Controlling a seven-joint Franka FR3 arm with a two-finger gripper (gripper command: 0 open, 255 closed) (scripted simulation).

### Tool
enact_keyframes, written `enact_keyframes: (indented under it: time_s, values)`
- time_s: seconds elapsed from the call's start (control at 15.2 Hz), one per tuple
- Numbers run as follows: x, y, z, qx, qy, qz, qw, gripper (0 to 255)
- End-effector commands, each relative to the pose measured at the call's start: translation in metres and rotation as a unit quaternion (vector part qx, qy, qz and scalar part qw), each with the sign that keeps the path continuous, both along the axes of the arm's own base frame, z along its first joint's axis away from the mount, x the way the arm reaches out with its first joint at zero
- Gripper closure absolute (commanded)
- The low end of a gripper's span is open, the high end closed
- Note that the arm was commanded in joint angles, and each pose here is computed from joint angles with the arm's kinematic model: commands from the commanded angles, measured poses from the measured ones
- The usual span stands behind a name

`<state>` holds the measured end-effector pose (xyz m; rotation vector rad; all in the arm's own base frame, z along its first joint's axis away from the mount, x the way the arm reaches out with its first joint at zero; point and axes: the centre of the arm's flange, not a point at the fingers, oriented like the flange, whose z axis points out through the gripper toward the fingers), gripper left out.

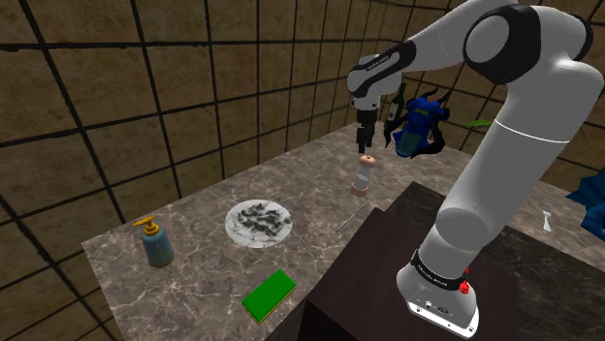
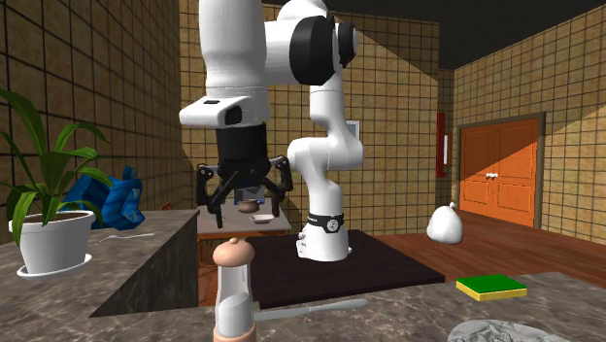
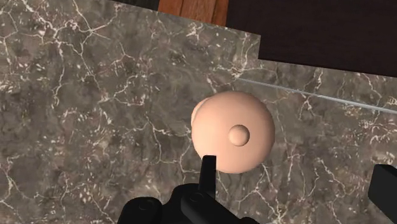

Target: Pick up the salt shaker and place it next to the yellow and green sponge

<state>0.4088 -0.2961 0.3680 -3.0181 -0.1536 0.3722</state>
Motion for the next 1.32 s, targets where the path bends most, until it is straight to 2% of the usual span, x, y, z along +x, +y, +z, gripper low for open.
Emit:
enact_keyframes:
  time_s: [0.0, 0.59, 1.06, 1.12, 1.25]
  values:
    - [0.009, -0.021, -0.019, 0.001, 0.003, 0.0, 1.0, 0]
    - [0.0, -0.024, -0.062, 0.002, 0.004, 0.0, 1.0, 0]
    - [0.0, -0.024, -0.062, 0.002, 0.004, 0.0, 1.0, 0]
    - [0.0, -0.024, -0.062, 0.002, 0.004, 0.0, 1.0, 255]
    - [0.0, -0.024, -0.062, 0.002, 0.004, 0.0, 1.0, 255]
